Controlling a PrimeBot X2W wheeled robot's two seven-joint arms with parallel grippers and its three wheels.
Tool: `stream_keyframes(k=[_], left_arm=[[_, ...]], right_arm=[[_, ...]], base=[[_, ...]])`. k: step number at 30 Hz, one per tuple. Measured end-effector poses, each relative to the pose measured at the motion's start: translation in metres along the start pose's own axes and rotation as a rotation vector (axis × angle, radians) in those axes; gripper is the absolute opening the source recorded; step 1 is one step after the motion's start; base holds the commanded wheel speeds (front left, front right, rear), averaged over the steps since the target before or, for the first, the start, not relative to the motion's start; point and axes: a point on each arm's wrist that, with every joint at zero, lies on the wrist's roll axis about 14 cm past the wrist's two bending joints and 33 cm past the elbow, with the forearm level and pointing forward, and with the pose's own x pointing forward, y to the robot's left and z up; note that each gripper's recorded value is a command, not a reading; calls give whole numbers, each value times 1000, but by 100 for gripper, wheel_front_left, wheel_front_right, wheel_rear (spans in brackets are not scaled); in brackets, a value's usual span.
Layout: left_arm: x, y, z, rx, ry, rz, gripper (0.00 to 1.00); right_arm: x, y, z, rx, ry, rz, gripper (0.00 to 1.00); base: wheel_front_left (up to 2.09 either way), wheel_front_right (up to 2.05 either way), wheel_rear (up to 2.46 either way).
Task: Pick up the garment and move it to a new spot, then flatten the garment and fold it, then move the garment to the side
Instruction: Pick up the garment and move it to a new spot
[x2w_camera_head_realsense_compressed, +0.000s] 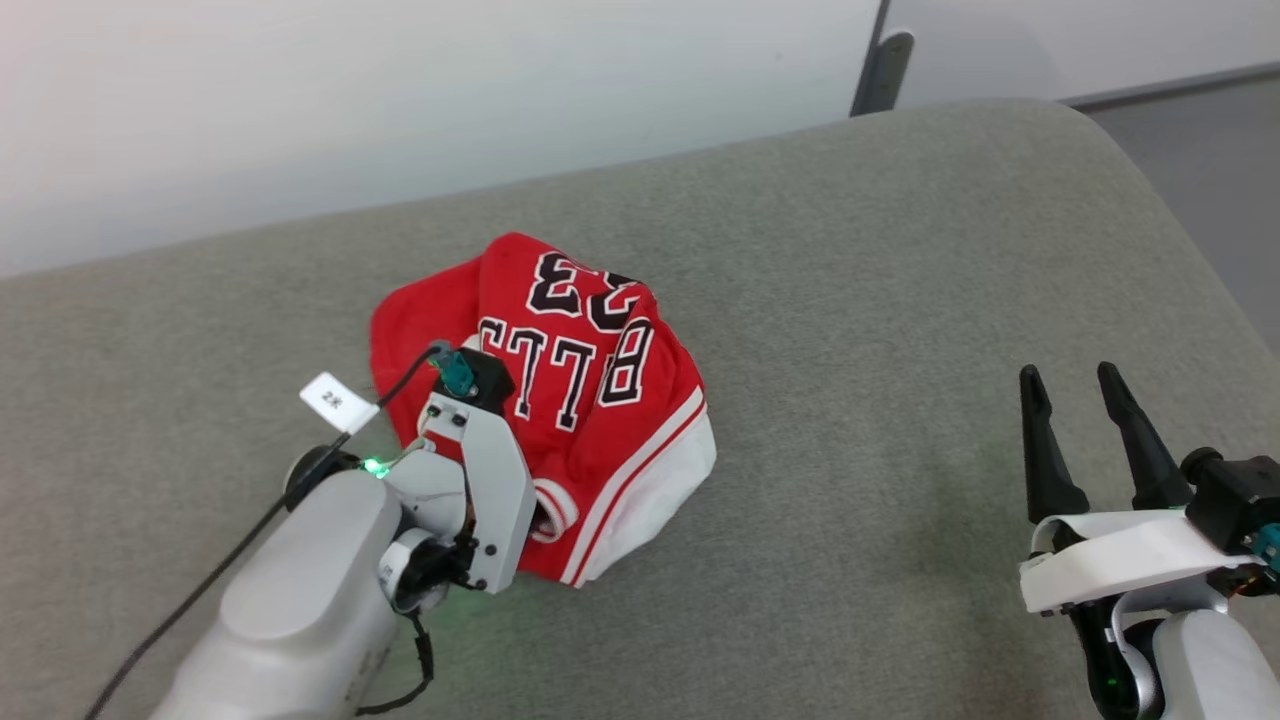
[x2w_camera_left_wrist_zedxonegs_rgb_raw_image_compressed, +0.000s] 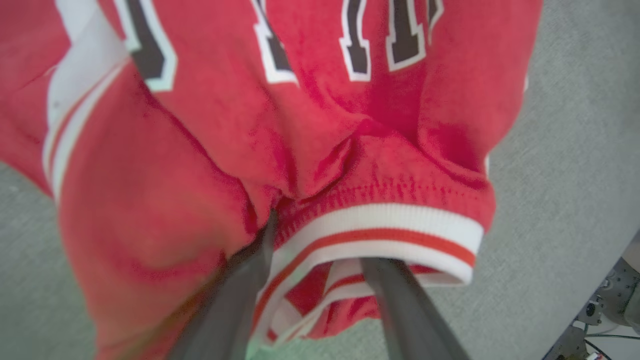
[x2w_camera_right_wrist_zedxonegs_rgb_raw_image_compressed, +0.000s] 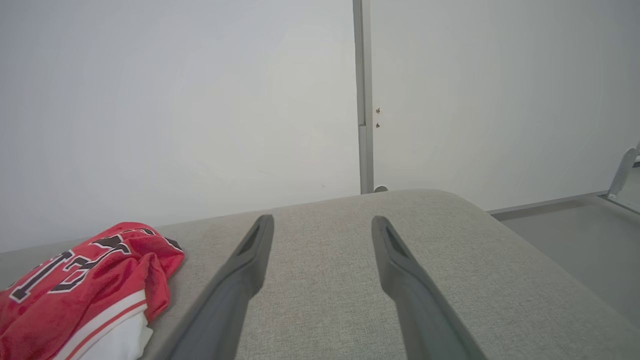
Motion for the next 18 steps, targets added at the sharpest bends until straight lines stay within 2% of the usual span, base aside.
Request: stream_keyframes(k=[3,10,18], left_arm=[[-9,5,-2,11,13,9,100],[-42,19,12,21,-72,40,100],[-98,46,40,5,-315,118,100]], right_arm=[[2,2,2,2,-6,8,100],[8,16,7,8,-27,52,100],[16,38,11,17,-41,118,100]], base=[[0,0,0],[0,0,0],[0,0,0]])
